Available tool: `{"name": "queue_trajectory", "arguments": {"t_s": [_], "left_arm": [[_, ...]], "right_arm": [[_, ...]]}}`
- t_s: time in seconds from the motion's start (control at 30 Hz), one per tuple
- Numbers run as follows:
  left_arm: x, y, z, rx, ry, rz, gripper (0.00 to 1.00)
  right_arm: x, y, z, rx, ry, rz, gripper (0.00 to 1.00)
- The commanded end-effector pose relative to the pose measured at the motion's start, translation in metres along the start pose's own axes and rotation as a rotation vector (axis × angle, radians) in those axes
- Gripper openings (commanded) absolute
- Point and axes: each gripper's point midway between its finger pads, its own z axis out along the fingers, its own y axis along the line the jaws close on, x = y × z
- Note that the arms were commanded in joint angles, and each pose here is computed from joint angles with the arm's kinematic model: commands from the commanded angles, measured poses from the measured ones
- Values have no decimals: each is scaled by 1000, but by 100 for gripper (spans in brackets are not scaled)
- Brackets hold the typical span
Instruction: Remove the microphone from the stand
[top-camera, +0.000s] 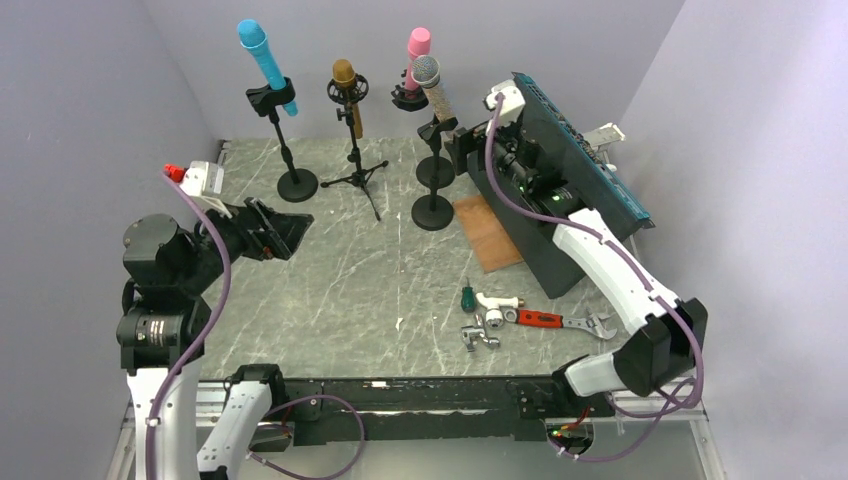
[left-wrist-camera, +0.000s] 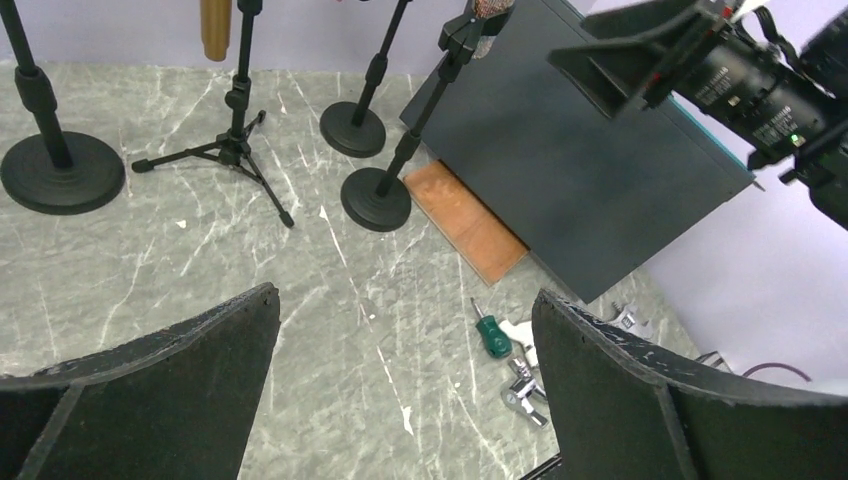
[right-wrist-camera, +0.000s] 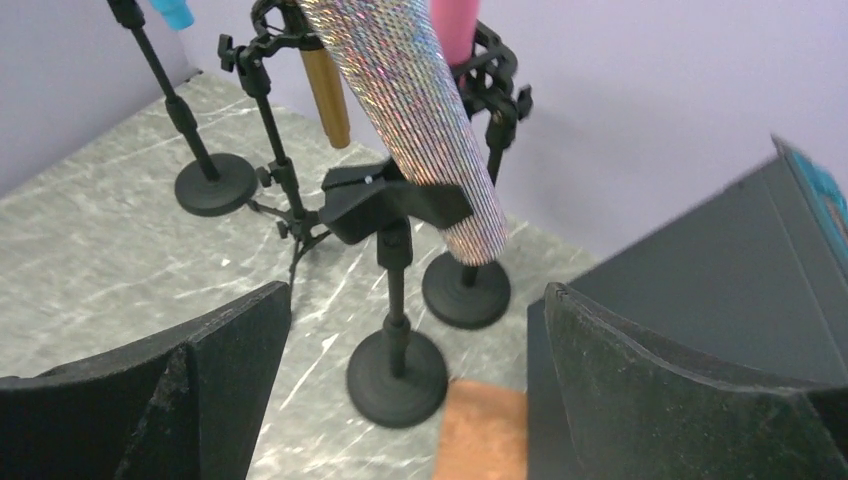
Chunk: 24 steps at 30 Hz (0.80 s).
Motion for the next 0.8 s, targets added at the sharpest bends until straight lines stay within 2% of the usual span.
{"name": "queue_trajectory", "arguments": {"t_s": [0.0, 0.1, 0.23, 0.33, 0.57, 0.67, 0.77], "left_arm": [[-3, -13, -10, 58, -29, 64, 99], [5, -21, -17, 87, -1, 56, 99], [12, -29, -24, 128, -15, 54, 99], [21, -29, -23, 140, 17, 42, 99], [15, -23, -41, 29, 0, 46, 99], [17, -8, -45, -78, -10, -20, 99], [23, -2, -40, -93, -6, -72, 99]], "right_arm": [[-71, 13, 10, -95, -300, -281, 98], [-71, 12, 21, -76, -326, -329, 98], [-65, 12, 44, -88, -297, -336, 97], [-64, 16, 56, -111, -291, -319, 94], [-70, 17, 73, -87, -349, -337, 90], [-69, 13, 82, -40, -372, -360, 89], [-66, 2, 95, 22, -367, -356, 89]]}}
